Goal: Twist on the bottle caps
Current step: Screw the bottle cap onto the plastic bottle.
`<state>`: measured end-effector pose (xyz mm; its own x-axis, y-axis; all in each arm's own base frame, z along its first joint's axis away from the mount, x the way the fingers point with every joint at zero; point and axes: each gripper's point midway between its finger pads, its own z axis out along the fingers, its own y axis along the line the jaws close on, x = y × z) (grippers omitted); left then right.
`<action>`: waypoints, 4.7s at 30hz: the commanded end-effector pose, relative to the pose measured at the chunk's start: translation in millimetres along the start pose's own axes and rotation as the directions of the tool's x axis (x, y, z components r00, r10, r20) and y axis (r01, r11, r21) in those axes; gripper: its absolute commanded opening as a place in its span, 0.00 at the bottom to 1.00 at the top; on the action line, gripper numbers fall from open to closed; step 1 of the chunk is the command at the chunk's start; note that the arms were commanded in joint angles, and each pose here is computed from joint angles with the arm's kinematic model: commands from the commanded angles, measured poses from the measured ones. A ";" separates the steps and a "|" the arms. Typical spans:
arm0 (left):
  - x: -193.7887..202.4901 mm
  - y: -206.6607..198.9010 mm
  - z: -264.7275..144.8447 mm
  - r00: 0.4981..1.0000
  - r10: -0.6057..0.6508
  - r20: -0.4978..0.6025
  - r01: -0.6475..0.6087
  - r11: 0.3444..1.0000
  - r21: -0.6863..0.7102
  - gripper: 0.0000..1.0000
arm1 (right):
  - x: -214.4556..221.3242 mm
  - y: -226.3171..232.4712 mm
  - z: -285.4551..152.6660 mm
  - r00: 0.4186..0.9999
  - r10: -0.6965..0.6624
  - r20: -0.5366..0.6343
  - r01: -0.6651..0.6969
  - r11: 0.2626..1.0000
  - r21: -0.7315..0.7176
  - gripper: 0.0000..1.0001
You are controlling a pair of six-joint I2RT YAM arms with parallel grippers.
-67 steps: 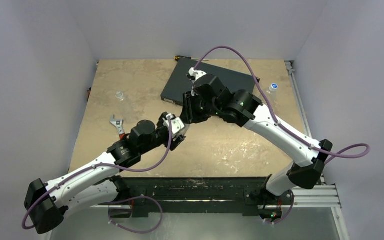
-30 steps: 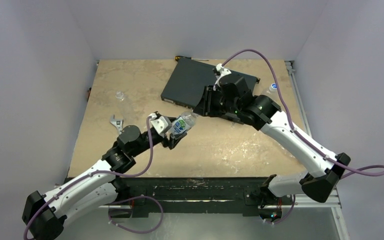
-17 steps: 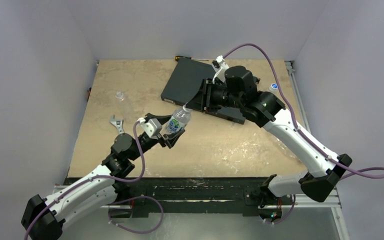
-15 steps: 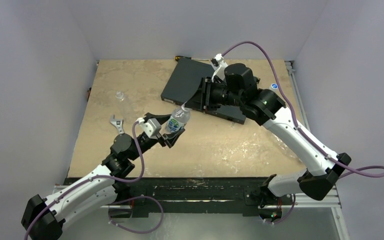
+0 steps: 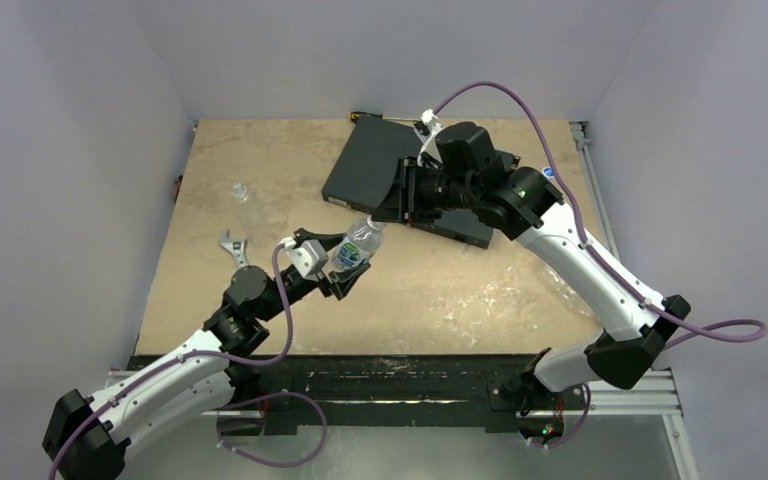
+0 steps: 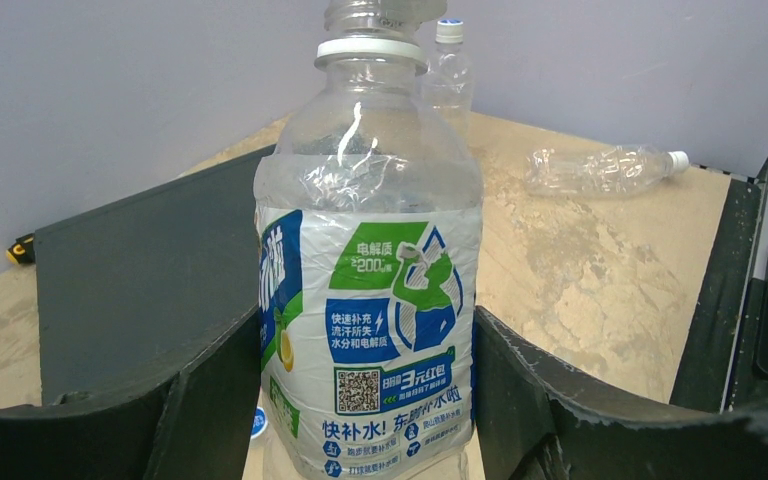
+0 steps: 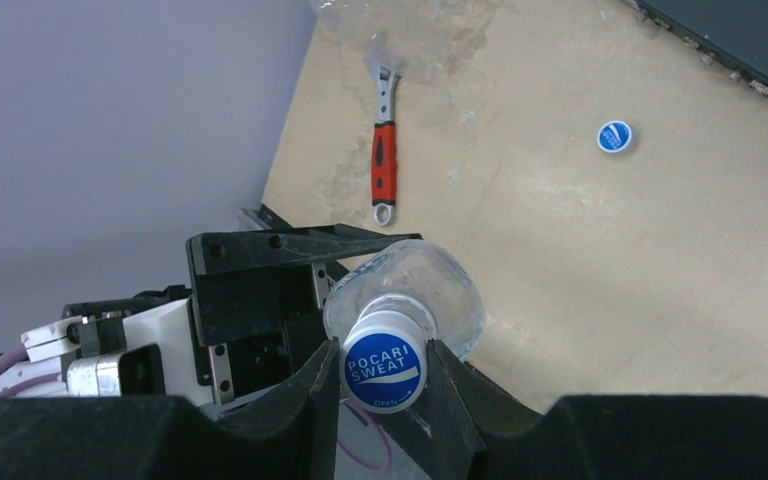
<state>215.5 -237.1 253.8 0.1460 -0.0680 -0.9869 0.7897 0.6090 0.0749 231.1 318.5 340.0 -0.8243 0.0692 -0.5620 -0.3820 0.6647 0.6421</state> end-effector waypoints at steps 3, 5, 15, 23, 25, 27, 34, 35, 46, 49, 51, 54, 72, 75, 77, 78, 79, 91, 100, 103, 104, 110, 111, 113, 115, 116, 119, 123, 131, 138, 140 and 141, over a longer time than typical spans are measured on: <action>-97.9 -14.4 2.9 0.952 0.096 0.292 -0.123 0.990 0.074 0.00 | 33.0 -11.0 9.0 0.990 -0.002 -0.142 0.013 0.997 0.079 0.00; -99.2 -15.5 3.3 0.951 0.096 0.294 -0.124 0.989 0.078 0.00 | 34.4 -10.9 10.5 0.988 -0.006 -0.152 0.017 0.997 0.074 0.00; -111.6 -21.7 -0.1 0.940 0.092 0.328 -0.130 0.987 0.096 0.00 | 23.2 -16.5 12.0 0.992 -0.008 -0.129 0.023 0.993 0.115 0.02; -117.0 -16.9 -5.9 0.933 0.094 0.348 -0.123 0.991 0.061 0.00 | 19.1 -17.6 11.3 0.991 -0.024 -0.128 0.040 0.991 0.125 0.06; -118.3 -15.1 -7.0 0.931 0.095 0.353 -0.120 0.991 0.051 0.00 | 22.2 -18.3 11.4 0.990 -0.025 -0.140 0.042 0.992 0.121 0.09; -120.0 -13.5 -8.6 0.928 0.095 0.360 -0.117 0.992 0.040 0.00 | 26.0 -20.5 11.7 0.989 -0.022 -0.150 0.040 0.992 0.123 0.11; -123.0 -2.5 -12.3 0.924 0.092 0.371 -0.090 0.996 -0.023 0.00 | 29.7 -24.1 9.1 0.989 -0.017 -0.147 0.036 0.991 0.130 0.13; -121.8 -0.6 -12.2 0.925 0.087 0.370 -0.081 0.996 -0.031 0.00 | 28.9 -26.4 8.4 0.990 -0.018 -0.139 0.037 0.989 0.141 0.13; -122.8 1.4 -14.2 0.904 0.038 0.426 -0.024 0.999 -0.039 0.00 | 30.9 -9.2 10.5 0.991 -0.017 -0.133 0.021 0.999 0.033 0.16; -124.4 3.1 -12.7 0.898 0.027 0.440 -0.009 0.999 -0.045 0.00 | 27.1 -5.4 10.9 0.994 -0.017 -0.111 0.019 1.000 0.017 0.17; -125.4 3.1 -11.4 0.893 0.021 0.449 -0.003 0.999 -0.042 0.00 | 28.1 -7.1 12.5 0.994 -0.016 -0.112 0.018 1.000 0.024 0.17; -126.7 3.1 -10.0 0.888 0.018 0.460 0.001 0.999 -0.040 0.00 | 32.0 -8.1 16.8 0.992 -0.016 -0.124 0.019 0.999 0.028 0.17; -93.2 1.9 -12.8 0.915 -0.052 0.399 0.070 0.997 -0.031 0.00 | 7.0 4.3 -1.8 0.996 -0.083 -0.045 0.086 0.994 0.070 0.68; -82.7 3.4 -14.4 0.920 -0.079 0.385 0.102 0.994 -0.039 0.00 | 0.2 8.5 -10.0 0.995 -0.099 -0.011 0.099 0.993 0.064 0.86; -78.4 5.9 -15.3 0.920 -0.088 0.383 0.117 0.992 -0.053 0.00 | -1.0 7.6 -14.9 0.992 -0.124 0.008 0.123 0.990 0.062 0.95; -77.2 6.3 -15.6 0.919 -0.094 0.383 0.124 0.991 -0.055 0.00 | 0.0 3.3 -16.5 0.990 -0.143 0.016 0.141 0.987 0.072 0.97; -76.6 6.3 -15.9 0.918 -0.098 0.384 0.128 0.990 -0.054 0.00 | 0.0 2.7 -20.2 0.986 -0.165 0.026 0.163 0.984 0.068 0.98; -72.3 -38.4 -20.2 0.938 -0.160 0.306 0.107 0.977 0.184 0.00 | 2.2 31.3 -93.0 0.803 -0.571 0.169 0.590 0.803 -0.089 0.91; -70.6 -75.0 -29.4 0.955 -0.217 0.203 0.126 0.915 0.382 0.00 | 16.6 45.7 -94.6 0.737 -0.657 0.159 0.676 0.712 -0.191 0.71; -67.6 -78.8 -30.5 0.958 -0.223 0.181 0.135 0.906 0.401 0.00 | 22.0 47.6 -90.9 0.727 -0.673 0.136 0.685 0.699 -0.206 0.69; -67.5 -79.0 -30.5 0.958 -0.225 0.178 0.138 0.905 0.402 0.00 | 23.4 47.8 -89.9 0.725 -0.677 0.128 0.687 0.696 -0.207 0.67; -64.7 -79.9 -29.7 0.960 -0.227 0.166 0.143 0.903 0.406 0.00 | 30.2 48.1 -84.5 0.719 -0.688 0.095 0.690 0.690 -0.221 0.57; -64.6 -79.8 -29.5 0.960 -0.227 0.165 0.143 0.903 0.406 0.00 | 31.4 47.5 -82.9 0.720 -0.688 0.088 0.688 0.691 -0.223 0.56; -63.5 -79.6 -29.3 0.960 -0.227 0.163 0.145 0.903 0.404 0.00 | 34.6 47.1 -81.3 0.723 -0.687 0.078 0.683 0.692 -0.233 0.55; -64.0 -78.7 -29.4 0.960 -0.226 0.167 0.144 0.906 0.399 0.00 | 37.0 45.4 -78.9 0.726 -0.685 0.067 0.679 0.696 -0.234 0.53; -64.7 -78.3 -29.6 0.960 -0.224 0.170 0.141 0.907 0.397 0.00 | 38.1 43.6 -77.8 0.727 -0.684 0.060 0.676 0.699 -0.233 0.53; -63.1 -77.4 -29.3 0.961 -0.222 0.167 0.142 0.909 0.391 0.00 | 39.9 42.6 -77.6 0.731 -0.681 0.056 0.672 0.702 -0.235 0.53; -61.9 -77.3 -28.6 0.961 -0.224 0.162 0.146 0.909 0.390 0.00 | 43.4 46.6 -78.1 0.733 -0.678 0.052 0.665 0.699 -0.264 0.53; -62.3 -76.0 -28.6 0.961 -0.223 0.163 0.147 0.912 0.383 0.00 | 52.3 43.3 -71.9 0.734 -0.679 0.013 0.656 0.704 -0.272 0.52; -61.9 -75.3 -27.6 0.961 -0.225 0.160 0.150 0.913 0.379 0.00 | 52.1 38.4 -67.1 0.740 -0.673 -0.008 0.650 0.718 -0.249 0.44; -61.8 -74.8 -27.0 0.961 -0.224 0.160 0.150 0.914 0.376 0.00 | 52.1 37.0 -65.3 0.742 -0.670 -0.014 0.648 0.722 -0.242 0.39; -61.6 -74.7 -26.2 0.962 -0.222 0.158 0.149 0.915 0.376 0.00 | 52.0 36.5 -64.4 0.745 -0.667 -0.017 0.645 0.726 -0.239 0.37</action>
<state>132.0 -259.6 278.0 0.0234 -0.2741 -0.9614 0.9682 0.2459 -0.0466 146.2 298.5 367.9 -0.3640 -0.4039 -0.8393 -0.9124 0.3359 0.2341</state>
